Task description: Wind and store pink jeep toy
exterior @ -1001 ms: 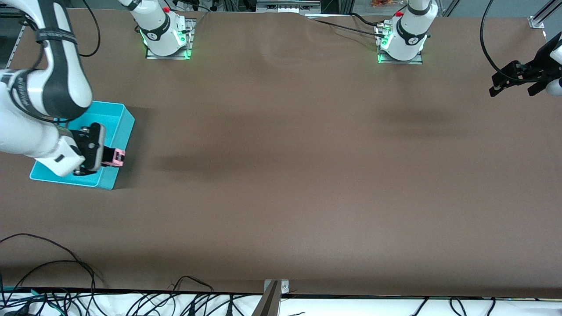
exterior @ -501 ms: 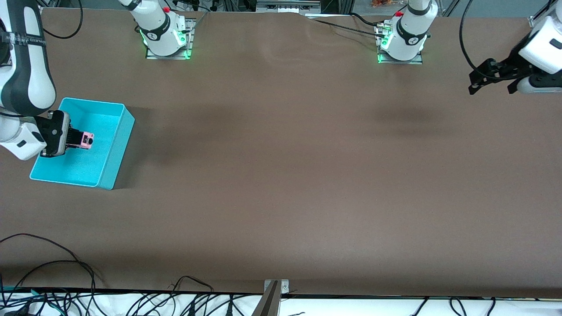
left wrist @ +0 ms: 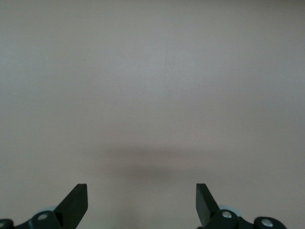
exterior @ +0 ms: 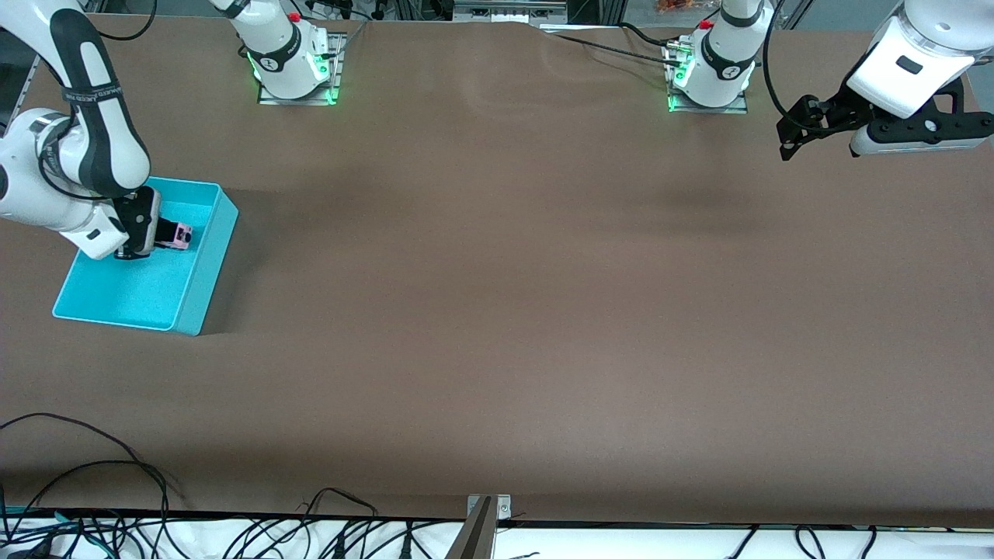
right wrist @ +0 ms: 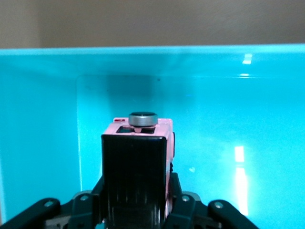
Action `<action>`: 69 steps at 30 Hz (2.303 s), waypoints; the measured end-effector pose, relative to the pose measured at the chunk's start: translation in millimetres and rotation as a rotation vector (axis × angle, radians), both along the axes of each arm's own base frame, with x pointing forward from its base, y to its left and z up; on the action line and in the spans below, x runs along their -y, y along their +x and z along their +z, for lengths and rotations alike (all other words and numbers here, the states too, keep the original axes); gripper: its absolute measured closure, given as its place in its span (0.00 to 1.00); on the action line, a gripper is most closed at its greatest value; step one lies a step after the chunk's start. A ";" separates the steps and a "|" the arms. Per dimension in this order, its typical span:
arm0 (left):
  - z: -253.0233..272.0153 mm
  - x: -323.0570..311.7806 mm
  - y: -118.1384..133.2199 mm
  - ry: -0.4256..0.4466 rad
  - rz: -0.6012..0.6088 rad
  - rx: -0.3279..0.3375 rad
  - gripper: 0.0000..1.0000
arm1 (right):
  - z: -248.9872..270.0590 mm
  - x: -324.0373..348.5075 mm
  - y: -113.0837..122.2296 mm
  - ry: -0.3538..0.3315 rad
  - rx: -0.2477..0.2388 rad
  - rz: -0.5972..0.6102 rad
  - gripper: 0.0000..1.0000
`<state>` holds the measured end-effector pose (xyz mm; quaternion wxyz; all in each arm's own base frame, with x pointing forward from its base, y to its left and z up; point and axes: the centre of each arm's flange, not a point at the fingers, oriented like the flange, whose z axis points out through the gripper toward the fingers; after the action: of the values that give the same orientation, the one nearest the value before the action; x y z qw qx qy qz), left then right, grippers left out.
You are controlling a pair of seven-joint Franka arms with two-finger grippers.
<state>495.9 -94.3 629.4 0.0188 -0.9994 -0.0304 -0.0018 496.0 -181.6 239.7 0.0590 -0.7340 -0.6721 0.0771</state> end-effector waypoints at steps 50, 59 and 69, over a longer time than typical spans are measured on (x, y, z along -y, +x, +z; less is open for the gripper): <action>1.8 -16.3 2.3 -0.003 0.067 0.001 0.00 | 194.4 -117.3 124.6 0.004 0.029 -0.398 0.00; 1.7 -26.7 3.8 -0.003 0.088 0.000 0.00 | 247.9 -171.6 132.6 -0.096 0.026 -0.797 0.00; 0.3 -30.1 5.0 -0.002 0.094 -0.003 0.00 | 286.1 -215.1 135.2 -0.173 0.057 -1.274 0.00</action>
<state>500.9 -64.2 629.8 0.0178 -0.9968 -0.0775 0.0005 631.2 33.5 525.8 0.0161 -0.9933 -0.0970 0.0614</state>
